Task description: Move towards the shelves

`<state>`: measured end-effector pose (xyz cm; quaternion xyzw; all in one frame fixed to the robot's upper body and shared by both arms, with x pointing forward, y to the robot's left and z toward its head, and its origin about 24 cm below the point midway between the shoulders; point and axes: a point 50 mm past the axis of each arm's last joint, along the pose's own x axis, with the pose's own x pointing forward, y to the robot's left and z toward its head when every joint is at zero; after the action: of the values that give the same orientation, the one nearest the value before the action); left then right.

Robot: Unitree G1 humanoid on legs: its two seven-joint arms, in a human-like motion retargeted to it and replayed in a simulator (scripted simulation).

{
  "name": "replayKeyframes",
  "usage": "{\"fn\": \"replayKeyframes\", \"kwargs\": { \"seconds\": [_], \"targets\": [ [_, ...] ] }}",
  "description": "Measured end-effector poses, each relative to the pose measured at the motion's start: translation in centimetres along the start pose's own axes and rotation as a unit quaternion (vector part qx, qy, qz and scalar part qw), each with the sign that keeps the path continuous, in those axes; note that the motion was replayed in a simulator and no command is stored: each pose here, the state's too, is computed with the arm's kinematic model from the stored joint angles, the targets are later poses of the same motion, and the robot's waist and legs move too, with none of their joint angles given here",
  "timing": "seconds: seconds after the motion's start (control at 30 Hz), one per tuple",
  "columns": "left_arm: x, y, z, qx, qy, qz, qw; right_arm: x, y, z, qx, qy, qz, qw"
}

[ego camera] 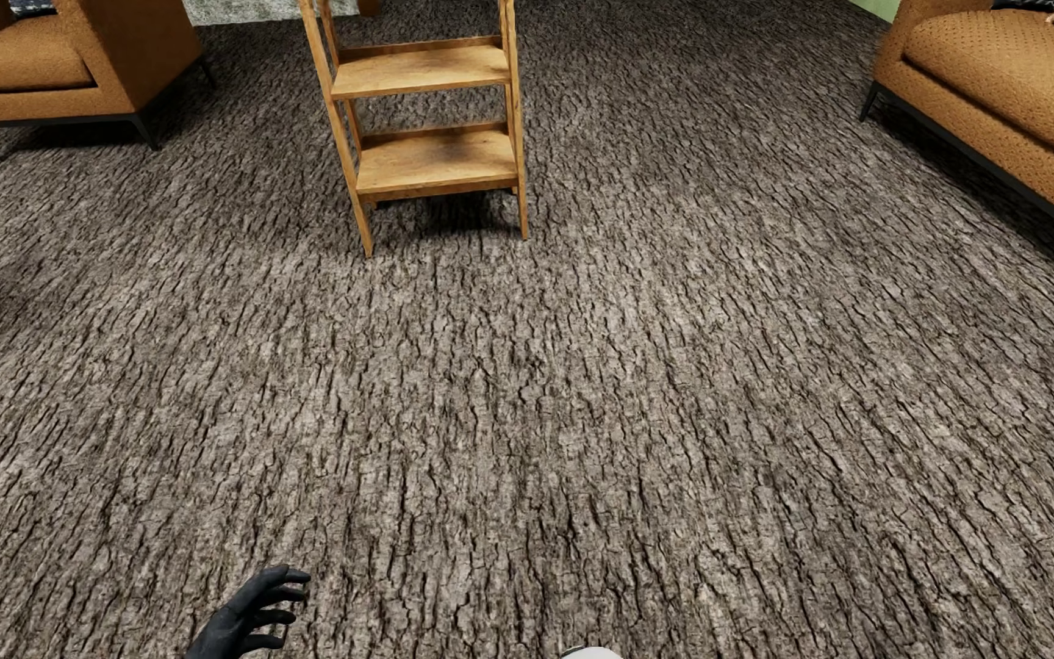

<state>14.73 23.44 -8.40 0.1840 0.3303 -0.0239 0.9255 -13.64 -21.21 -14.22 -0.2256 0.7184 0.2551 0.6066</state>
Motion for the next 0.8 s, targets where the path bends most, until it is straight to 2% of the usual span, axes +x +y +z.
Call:
{"fn": "replayKeyframes", "kwargs": {
  "seconds": [0.07,0.13,0.2,0.27,0.37,0.43,0.5,0.57,0.67,0.73,0.77,0.8],
  "targets": [
    [-1.0,-2.7,-4.6,0.006,0.094,-0.044,0.995,0.3,-1.4,1.1,0.001,-0.010,-0.017,1.000],
    [-2.7,-5.3,-8.8,0.043,0.186,-0.103,0.976,0.5,-4.7,5.7,0.003,-0.078,-0.058,0.995],
    [-6.2,-6.3,-13.0,0.066,0.271,-0.135,0.951,-0.6,-8.4,11.3,0.011,-0.172,-0.104,0.980],
    [-9.9,-6.4,-16.1,0.080,0.337,-0.152,0.926,-3.3,-12.5,17.0,0.015,-0.275,-0.159,0.948],
    [-13.7,-6.4,-18.6,0.078,0.396,-0.159,0.901,-9.3,-18.3,23.4,0.038,-0.405,-0.242,0.881],
    [-15.4,-6.8,-19.4,0.077,0.415,-0.168,0.891,-12.3,-20.2,24.9,0.047,-0.456,-0.274,0.845],
    [-16.3,-6.9,-19.9,0.078,0.430,-0.172,0.883,-12.0,-19.8,24.1,0.078,-0.458,-0.272,0.843],
    [-15.7,-6.0,-19.8,0.066,0.430,-0.147,0.888,-7.7,-16.8,21.7,0.097,-0.392,-0.223,0.887],
    [-10.2,-5.7,-16.1,0.025,0.337,-0.105,0.935,-1.6,-12.8,15.6,0.061,-0.213,-0.157,0.962],
    [-5.9,-5.5,-11.8,0.007,0.241,-0.088,0.966,0.0,-10.0,11.3,0.064,-0.139,-0.124,0.980],
    [-4.3,-5.2,-9.5,-0.001,0.190,-0.079,0.979,0.3,-8.9,9.2,0.103,-0.118,-0.117,0.981],
    [-3.0,-4.6,-7.2,-0.001,0.143,-0.070,0.987,0.7,-7.2,7.6,0.069,-0.086,-0.095,0.989]
  ]
}}
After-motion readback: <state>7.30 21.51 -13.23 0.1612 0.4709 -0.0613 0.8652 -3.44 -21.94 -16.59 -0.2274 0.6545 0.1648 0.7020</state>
